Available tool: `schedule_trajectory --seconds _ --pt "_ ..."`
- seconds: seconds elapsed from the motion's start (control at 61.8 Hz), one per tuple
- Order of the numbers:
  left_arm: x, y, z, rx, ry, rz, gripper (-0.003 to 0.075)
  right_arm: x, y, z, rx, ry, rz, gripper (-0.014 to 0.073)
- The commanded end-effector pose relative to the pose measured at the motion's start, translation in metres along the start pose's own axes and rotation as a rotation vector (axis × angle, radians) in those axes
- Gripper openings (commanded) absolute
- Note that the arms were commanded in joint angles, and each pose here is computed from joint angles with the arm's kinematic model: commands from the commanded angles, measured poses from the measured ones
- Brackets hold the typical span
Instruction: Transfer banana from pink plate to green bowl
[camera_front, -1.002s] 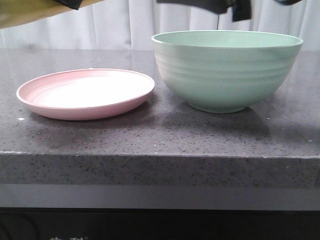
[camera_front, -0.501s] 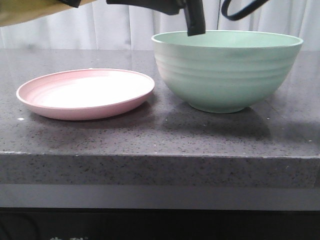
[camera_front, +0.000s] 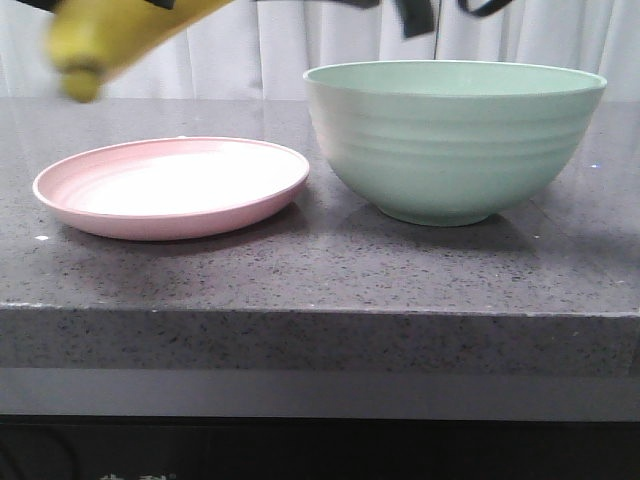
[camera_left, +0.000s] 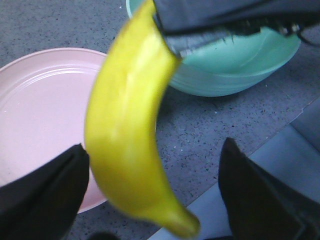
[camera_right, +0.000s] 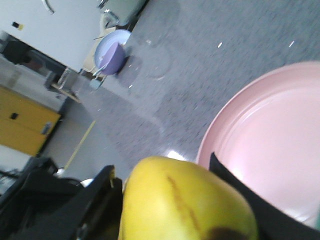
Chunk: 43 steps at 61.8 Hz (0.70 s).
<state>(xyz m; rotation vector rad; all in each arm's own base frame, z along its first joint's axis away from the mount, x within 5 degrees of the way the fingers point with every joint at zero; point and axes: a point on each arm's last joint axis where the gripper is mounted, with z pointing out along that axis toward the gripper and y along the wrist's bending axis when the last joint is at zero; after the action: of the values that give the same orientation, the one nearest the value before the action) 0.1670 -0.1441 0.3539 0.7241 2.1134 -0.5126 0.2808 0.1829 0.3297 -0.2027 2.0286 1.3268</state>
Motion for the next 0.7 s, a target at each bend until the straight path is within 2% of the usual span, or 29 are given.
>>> schedule_trajectory --seconds 0.0,0.113,0.307,0.501,0.598,0.679 --pt "-0.014 -0.004 -0.012 0.016 -0.112 -0.018 0.0556 -0.036 0.022 -0.021 -0.013 -0.108 -0.122 0.0131" --pt "-0.014 -0.004 -0.012 0.016 -0.112 -0.018 0.0556 -0.066 0.027 -0.04 0.017 -0.161 -0.224 0.0132" --pt "-0.014 -0.004 -0.012 0.016 -0.112 -0.018 0.0556 -0.103 0.024 -0.078 0.178 -0.175 -0.42 0.0132" --pt "-0.014 -0.004 -0.012 0.016 -0.112 -0.018 0.0555 -0.108 -0.004 -0.09 0.389 -0.065 -0.492 0.0132" --pt "-0.014 -0.004 -0.012 0.016 -0.112 -0.018 0.0555 -0.104 -0.021 -0.079 0.428 0.014 -0.5 0.0136" --pt "-0.014 -0.004 -0.012 0.016 -0.112 -0.018 0.0555 -0.101 -0.035 -0.068 0.437 0.058 -0.488 0.0179"
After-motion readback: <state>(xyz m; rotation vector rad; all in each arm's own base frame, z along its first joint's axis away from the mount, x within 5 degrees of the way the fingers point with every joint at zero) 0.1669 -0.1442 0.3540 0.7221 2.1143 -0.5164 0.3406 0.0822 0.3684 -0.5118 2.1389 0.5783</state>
